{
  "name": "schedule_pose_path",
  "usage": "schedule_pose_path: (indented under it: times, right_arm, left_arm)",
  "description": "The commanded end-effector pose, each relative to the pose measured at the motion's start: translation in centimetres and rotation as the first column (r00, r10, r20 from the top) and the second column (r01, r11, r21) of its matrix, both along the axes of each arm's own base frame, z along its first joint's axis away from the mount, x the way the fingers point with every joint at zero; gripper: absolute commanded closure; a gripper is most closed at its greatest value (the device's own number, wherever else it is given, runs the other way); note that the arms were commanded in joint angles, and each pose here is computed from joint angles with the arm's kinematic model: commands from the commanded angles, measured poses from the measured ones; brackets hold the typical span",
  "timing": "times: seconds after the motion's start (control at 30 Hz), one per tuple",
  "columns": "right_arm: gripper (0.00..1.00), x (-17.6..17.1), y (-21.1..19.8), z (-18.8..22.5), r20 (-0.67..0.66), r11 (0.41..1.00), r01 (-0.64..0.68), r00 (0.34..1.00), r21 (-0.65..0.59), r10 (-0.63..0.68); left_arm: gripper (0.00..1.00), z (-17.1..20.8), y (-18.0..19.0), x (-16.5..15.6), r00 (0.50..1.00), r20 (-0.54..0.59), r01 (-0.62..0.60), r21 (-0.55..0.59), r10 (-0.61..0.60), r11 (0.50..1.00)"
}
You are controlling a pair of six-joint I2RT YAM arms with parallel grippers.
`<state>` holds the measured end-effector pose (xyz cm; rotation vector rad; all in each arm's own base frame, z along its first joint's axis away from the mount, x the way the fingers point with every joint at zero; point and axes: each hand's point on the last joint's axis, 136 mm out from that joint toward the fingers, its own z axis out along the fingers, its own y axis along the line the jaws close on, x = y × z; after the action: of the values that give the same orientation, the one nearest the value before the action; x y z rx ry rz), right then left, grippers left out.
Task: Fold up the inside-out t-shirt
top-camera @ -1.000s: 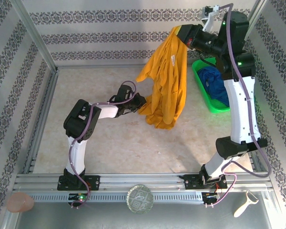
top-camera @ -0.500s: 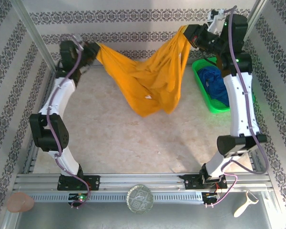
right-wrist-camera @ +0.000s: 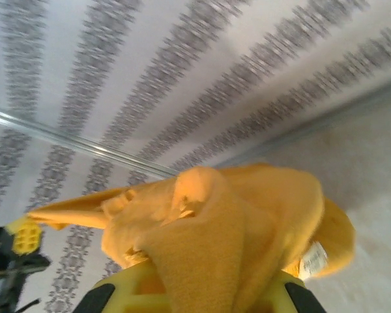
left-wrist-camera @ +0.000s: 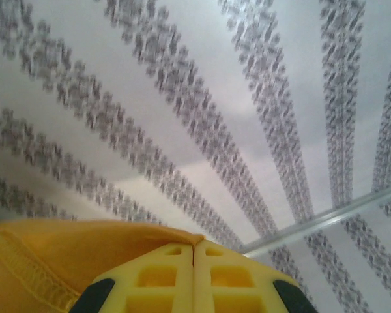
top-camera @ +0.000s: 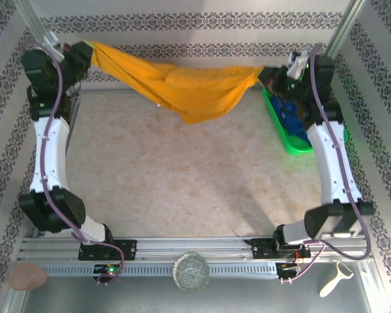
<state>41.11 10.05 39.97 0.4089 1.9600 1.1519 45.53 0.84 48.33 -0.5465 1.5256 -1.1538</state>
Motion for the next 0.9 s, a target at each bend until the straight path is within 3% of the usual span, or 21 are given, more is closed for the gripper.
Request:
schedule_pose_path:
  times: [0.0, 0.03, 0.07, 0.2, 0.33, 0.47, 0.57, 0.87]
  right_arm:
    - [0.51, -1.7, -2.6, -8.2, -0.113, 0.981, 0.116, 0.985, -0.154, -0.134]
    - [0.34, -2.8, -3.6, -10.8, -0.155, 0.964, 0.153, 0.970, -0.218, -0.189]
    - [0.27, -4.0, -4.5, -13.3, -0.189, 0.943, 0.186, 0.951, -0.276, -0.243]
    - [0.26, -7.8, -4.2, -19.0, -0.266, 0.909, 0.163, 0.923, -0.383, -0.277]
    - [0.27, -9.8, 0.1, -22.5, -0.320, 0.858, -0.017, 0.931, -0.514, -0.174]
    - [0.25, -10.4, 4.9, -24.9, -0.362, 0.778, -0.176, 0.930, -0.603, -0.070]
    - [0.23, -9.5, 8.6, -26.9, -0.410, 0.749, -0.261, 0.912, -0.609, -0.016]
    - [0.20, -2.8, 18.2, -29.8, -0.455, 0.682, -0.346, 0.890, -0.645, 0.022]
  left_arm:
    - [1.00, -5.5, -3.2, -2.3, 0.991, -0.082, 0.107, -0.018, -0.109, 0.994]
    - [1.00, -8.6, -4.2, -3.2, 0.982, -0.141, 0.128, -0.016, -0.129, 0.992]
    - [1.00, -11.7, -5.0, -4.3, 0.970, -0.192, 0.149, -0.019, -0.150, 0.989]
    - [1.00, -22.4, -7.5, -9.6, 0.915, -0.355, 0.188, -0.052, -0.194, 0.981]
    - [1.00, -30.3, -7.8, -14.9, 0.859, -0.483, 0.156, -0.070, -0.171, 0.985]
    - [1.00, -33.7, -7.8, -18.6, 0.829, -0.542, 0.133, -0.045, -0.136, 0.990]
    - [1.00, -35.1, -7.7, -19.9, 0.814, -0.568, 0.127, -0.032, -0.122, 0.991]
    - [1.00, -36.0, -7.6, -19.9, 0.816, -0.567, 0.116, -0.038, -0.117, 0.993]
